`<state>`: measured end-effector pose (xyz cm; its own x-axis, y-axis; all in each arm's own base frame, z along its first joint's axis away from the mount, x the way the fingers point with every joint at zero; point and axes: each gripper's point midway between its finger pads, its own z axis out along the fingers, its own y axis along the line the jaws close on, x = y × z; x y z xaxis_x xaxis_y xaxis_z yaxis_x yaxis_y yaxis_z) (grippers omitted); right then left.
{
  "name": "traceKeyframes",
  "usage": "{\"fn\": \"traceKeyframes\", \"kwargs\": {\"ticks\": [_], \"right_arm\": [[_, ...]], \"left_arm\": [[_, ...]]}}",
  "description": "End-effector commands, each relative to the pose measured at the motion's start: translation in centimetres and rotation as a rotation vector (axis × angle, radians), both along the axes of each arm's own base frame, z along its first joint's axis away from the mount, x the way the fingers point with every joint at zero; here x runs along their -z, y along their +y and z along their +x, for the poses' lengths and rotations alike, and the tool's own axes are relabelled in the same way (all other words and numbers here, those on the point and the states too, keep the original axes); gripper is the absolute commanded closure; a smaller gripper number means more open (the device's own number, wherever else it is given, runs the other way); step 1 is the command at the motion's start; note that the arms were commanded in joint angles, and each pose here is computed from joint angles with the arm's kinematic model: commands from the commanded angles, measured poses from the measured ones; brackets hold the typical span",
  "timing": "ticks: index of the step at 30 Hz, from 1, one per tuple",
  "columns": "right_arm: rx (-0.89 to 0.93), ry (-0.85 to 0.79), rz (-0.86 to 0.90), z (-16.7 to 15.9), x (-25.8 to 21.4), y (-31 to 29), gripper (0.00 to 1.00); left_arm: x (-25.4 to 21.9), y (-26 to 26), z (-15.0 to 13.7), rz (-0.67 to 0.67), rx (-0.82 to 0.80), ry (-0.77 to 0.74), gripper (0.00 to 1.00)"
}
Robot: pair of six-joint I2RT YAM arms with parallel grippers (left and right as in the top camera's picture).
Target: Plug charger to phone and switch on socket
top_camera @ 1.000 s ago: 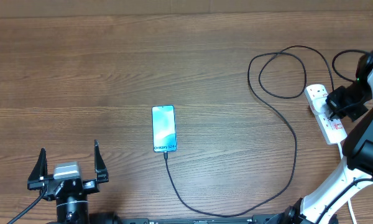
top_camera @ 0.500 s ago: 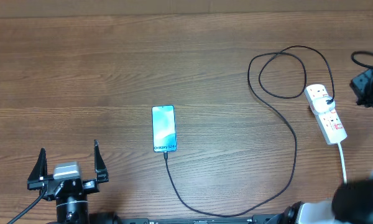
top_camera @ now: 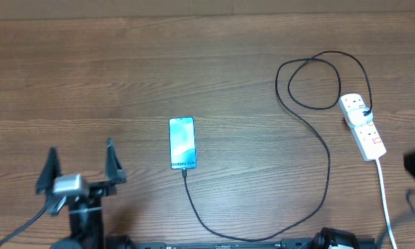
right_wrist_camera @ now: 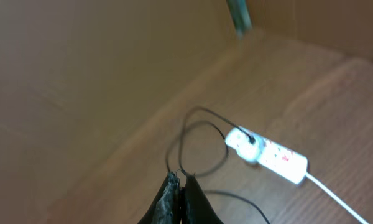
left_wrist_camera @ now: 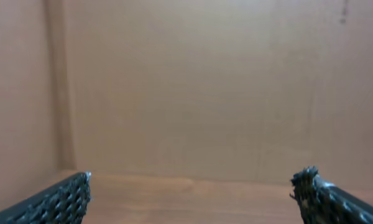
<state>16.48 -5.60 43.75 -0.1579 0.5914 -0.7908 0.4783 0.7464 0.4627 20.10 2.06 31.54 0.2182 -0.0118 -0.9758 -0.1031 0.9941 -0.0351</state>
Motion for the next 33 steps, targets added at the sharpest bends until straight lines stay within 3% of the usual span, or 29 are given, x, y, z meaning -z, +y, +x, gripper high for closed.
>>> {"fn": "traceKeyframes", "kwargs": {"ticks": [1,8,20,29,32,33], "right_arm": [[-0.031,-0.073,-0.028,-2.1,-1.4,0.9,0.96],[-0.178,-0.100,-0.009,-2.2,-1.6,3.5,0.96],[-0.209,-0.074,-0.015,-2.4,-1.1,4.0,0.96],[-0.233,-0.086,-0.085,-6.6,-2.8,4.8,0.96],[-0.232,-0.103,-0.090,-7.8,-3.4,5.1,0.91],[-0.232,-0.105,-0.090,-8.0,-3.5,5.1,0.78]], "left_arm": [[2.7,-1.8,1.6,-0.013,0.112,0.005,0.00],[5.8,-2.4,3.0,-0.006,0.151,0.016,0.00],[12.8,-2.3,4.5,-0.025,0.149,0.164,0.00],[15.8,-2.3,4.5,-0.041,0.149,0.288,0.01],[15.8,-2.3,4.5,-0.041,0.148,0.287,0.00],[15.8,-2.3,4.5,-0.041,0.149,0.287,0.00]]}}
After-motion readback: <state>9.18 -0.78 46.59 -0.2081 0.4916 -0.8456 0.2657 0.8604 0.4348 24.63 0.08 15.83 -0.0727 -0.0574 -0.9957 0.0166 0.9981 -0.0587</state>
